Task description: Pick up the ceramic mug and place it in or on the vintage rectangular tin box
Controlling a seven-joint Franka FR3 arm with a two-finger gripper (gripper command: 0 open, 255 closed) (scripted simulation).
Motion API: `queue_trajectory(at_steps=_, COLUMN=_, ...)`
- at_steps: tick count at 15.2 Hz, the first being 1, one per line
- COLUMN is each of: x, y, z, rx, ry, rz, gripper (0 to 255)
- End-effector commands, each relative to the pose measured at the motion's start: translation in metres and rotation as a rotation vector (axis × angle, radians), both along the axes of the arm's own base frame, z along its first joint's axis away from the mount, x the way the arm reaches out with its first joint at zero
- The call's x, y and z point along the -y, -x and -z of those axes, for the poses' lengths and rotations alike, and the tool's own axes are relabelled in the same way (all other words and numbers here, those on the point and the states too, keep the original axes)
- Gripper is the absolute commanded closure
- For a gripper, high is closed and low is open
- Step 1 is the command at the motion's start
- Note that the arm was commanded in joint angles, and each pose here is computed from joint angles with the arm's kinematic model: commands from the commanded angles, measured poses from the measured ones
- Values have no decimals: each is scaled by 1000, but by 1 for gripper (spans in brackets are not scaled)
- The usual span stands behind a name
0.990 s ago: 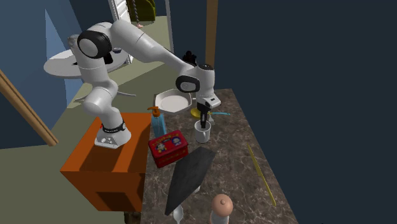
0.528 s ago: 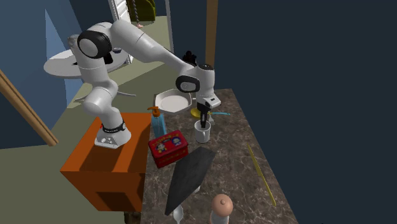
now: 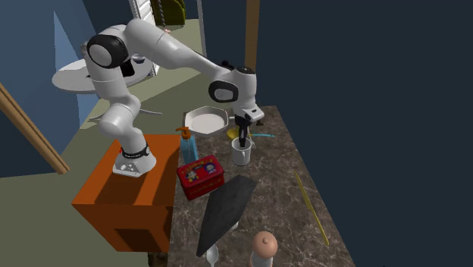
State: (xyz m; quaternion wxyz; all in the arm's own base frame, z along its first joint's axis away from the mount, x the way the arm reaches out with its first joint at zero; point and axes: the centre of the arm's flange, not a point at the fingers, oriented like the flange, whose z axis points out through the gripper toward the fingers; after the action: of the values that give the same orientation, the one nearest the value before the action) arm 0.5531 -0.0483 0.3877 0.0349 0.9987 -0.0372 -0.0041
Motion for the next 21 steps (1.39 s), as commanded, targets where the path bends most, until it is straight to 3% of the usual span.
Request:
queue_trajectory(at_steps=1, x=-1, y=0, z=-11, rx=0, ry=0, rz=0, gripper=255)
queue_trajectory(at_steps=21, x=-1, y=0, z=-116, rx=0, ry=0, rz=0, gripper=255)
